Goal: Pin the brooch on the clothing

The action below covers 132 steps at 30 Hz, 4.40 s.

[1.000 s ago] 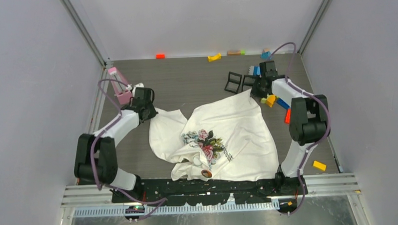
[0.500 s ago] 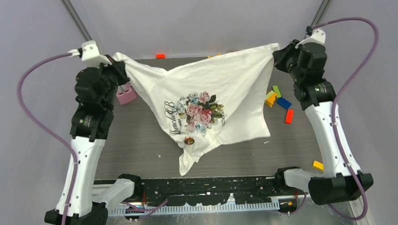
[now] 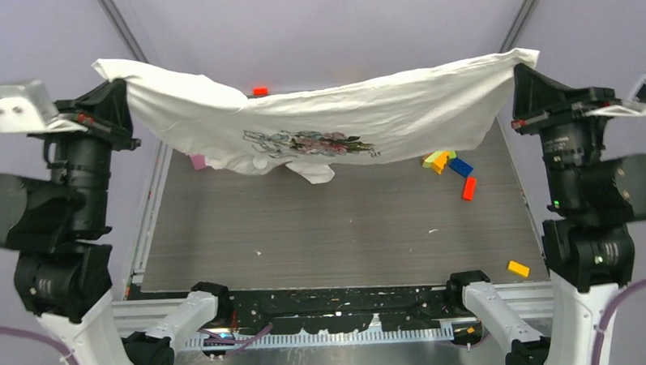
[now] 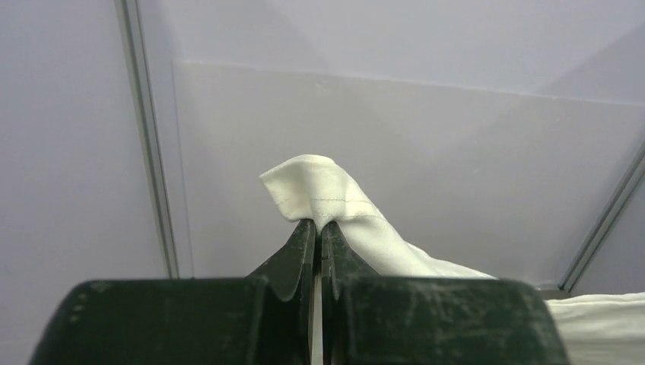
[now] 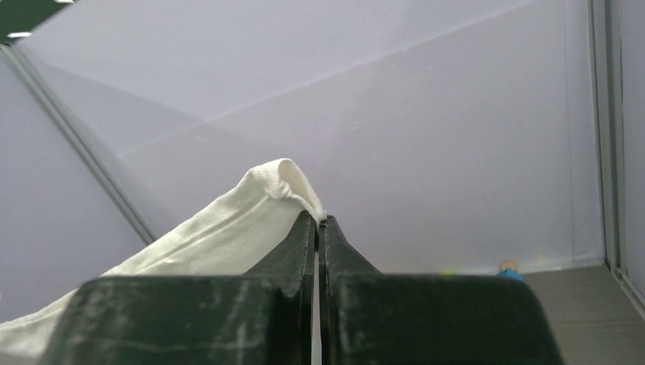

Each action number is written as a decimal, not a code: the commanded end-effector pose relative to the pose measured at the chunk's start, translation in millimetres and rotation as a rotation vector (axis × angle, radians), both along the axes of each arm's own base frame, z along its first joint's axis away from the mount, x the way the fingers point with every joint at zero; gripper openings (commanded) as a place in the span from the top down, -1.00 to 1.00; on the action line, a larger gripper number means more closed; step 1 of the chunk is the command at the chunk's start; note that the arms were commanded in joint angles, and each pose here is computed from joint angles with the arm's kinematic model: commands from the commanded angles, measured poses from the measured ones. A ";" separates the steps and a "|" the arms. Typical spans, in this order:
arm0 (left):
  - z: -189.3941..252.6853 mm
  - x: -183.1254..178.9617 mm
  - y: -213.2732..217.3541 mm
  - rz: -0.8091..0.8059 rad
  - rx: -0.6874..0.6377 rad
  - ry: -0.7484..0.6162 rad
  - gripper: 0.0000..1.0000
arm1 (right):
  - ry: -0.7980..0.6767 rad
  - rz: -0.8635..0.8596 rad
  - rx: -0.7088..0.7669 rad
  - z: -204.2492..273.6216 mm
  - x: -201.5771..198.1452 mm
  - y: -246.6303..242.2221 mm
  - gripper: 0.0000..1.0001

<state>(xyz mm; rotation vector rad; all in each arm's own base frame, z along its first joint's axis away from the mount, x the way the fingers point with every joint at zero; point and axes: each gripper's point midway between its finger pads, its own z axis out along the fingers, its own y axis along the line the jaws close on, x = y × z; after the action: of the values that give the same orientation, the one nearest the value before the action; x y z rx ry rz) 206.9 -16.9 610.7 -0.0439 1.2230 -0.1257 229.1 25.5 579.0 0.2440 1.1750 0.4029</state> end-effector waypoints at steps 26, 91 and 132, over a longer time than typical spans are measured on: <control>-144.1 307.0 -64.7 -0.019 0.170 0.348 1.00 | 0.354 -0.628 -0.109 -173.2 182.8 -99.7 0.99; -584.7 -16.8 -79.0 -0.039 -0.335 1.653 -0.38 | 1.350 -0.184 0.324 -553.1 81.2 7.1 -0.65; -601.1 -23.9 -45.4 0.210 -0.325 1.655 0.96 | 1.384 -0.318 0.269 -557.4 76.7 -18.5 -0.70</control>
<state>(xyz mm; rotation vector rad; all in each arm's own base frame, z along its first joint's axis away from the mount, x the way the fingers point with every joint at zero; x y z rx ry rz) 193.1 -80.2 15.9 -0.6676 2.8025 -0.2113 317.6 22.5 28.7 1.0396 2.3437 0.1652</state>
